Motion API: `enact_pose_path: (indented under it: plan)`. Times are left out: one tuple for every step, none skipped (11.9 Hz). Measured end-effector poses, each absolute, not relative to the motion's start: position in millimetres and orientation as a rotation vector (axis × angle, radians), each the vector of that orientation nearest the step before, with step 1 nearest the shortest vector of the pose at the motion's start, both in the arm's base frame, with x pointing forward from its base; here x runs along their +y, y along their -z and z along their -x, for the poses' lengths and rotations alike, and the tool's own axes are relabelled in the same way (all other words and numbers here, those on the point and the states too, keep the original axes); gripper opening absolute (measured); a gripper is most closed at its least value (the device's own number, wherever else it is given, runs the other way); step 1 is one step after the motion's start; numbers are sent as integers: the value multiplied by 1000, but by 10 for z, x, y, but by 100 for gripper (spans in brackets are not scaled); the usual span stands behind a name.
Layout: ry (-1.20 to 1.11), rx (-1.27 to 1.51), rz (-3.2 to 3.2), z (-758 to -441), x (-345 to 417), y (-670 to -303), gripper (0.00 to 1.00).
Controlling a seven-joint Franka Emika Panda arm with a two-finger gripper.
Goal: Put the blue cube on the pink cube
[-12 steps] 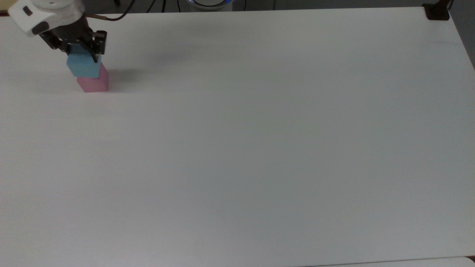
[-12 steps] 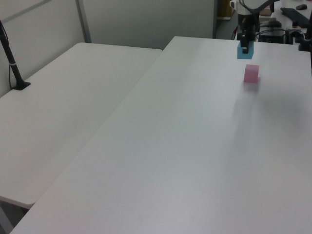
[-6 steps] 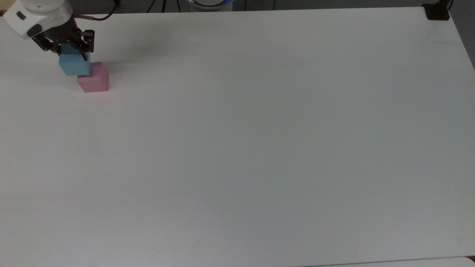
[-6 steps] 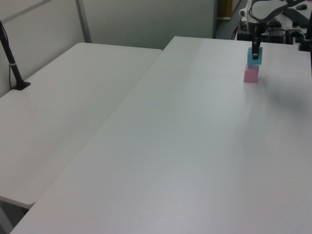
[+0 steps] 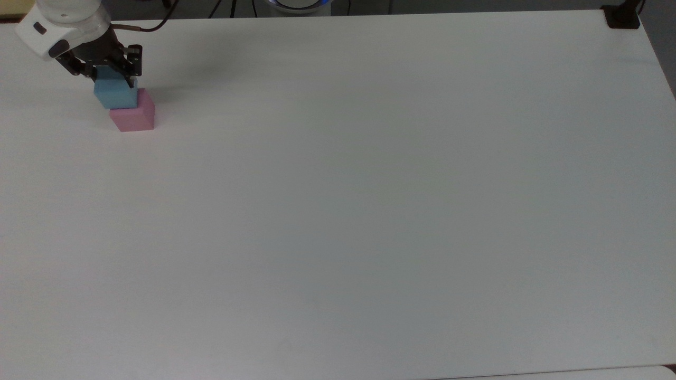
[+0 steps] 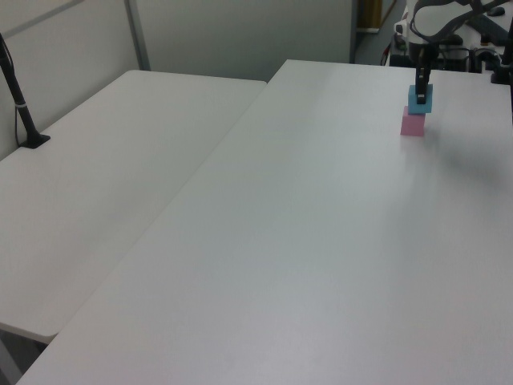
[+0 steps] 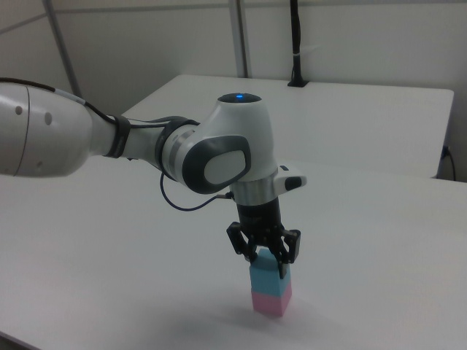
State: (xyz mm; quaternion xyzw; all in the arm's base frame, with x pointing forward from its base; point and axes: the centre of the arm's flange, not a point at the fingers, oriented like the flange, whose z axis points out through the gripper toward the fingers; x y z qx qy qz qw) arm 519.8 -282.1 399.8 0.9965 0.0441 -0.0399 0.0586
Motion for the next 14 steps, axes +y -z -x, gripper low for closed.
enact_pose_path:
  plan:
    - [114, 128, -3027, -5204, -2810, -3998, 57]
    - [112, 127, -3030, -5207, -2805, -3998, 57]
    - [111, 127, -3030, -5208, -2804, -3998, 57]
    - [111, 127, -3030, -5208, -2804, -3998, 57]
    - [111, 127, -3030, -5208, -2804, -3998, 67]
    - [110, 126, -3030, -5208, -2805, -4001, 81]
    - [109, 126, -3029, -5208, -2806, -4005, 97]
    - [109, 126, -3029, -5208, -2806, -4007, 100]
    - [108, 126, -3029, -5209, -2806, -4012, 100]
    - [98, 125, -3027, -5215, -2809, -4045, 100]
    - [84, 113, -3035, -5214, -2806, -4161, 100]
    - [77, 85, -3066, -5194, -2788, -4410, 100]
    - [62, 55, -3111, -5149, -2748, -4779, 100]
    - [47, 27, -3151, -5057, -2687, -5184, 100]
